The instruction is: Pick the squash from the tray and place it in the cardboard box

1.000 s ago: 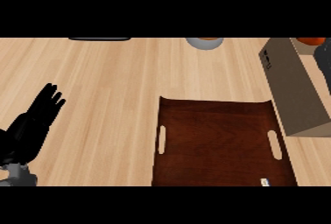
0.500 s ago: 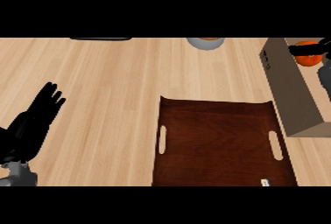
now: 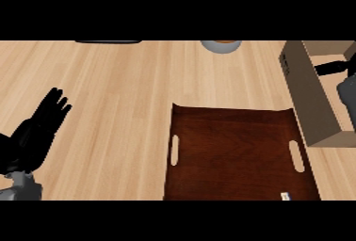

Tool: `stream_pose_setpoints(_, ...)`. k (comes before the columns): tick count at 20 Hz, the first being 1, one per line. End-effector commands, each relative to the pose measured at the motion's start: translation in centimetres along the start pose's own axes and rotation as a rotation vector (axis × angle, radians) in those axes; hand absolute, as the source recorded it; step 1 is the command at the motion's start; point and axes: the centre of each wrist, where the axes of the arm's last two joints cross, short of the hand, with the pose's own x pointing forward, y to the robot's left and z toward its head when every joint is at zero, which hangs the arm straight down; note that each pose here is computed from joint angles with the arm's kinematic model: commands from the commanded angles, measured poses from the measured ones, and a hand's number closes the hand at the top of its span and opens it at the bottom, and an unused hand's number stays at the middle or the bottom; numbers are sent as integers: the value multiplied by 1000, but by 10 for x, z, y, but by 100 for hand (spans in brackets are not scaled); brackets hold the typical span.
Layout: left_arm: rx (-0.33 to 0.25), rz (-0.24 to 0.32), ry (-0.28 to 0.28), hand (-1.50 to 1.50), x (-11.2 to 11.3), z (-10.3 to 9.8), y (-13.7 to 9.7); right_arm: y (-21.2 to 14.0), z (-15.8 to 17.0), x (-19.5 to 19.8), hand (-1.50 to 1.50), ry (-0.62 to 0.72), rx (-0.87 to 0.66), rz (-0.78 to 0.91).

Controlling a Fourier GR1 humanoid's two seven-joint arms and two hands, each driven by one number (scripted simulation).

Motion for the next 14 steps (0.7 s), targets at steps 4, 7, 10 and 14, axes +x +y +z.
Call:
stream_pose_setpoints(4,18,15,9,0,-2,8,-1,-17,-3,1,-150,30,-232,-372)
stream_pose_setpoints(7,34,4,6,0,2,9,15,-22,-7,-24,-150,34,-289,-458)
stream_pose_setpoints(10,42,7,13,0,-1,8,8,-37,-9,-41,-150,45,-276,-525)
stream_pose_setpoints(14,49,2,24,0,0,17,11,-71,-11,-63,-150,61,-288,-572)
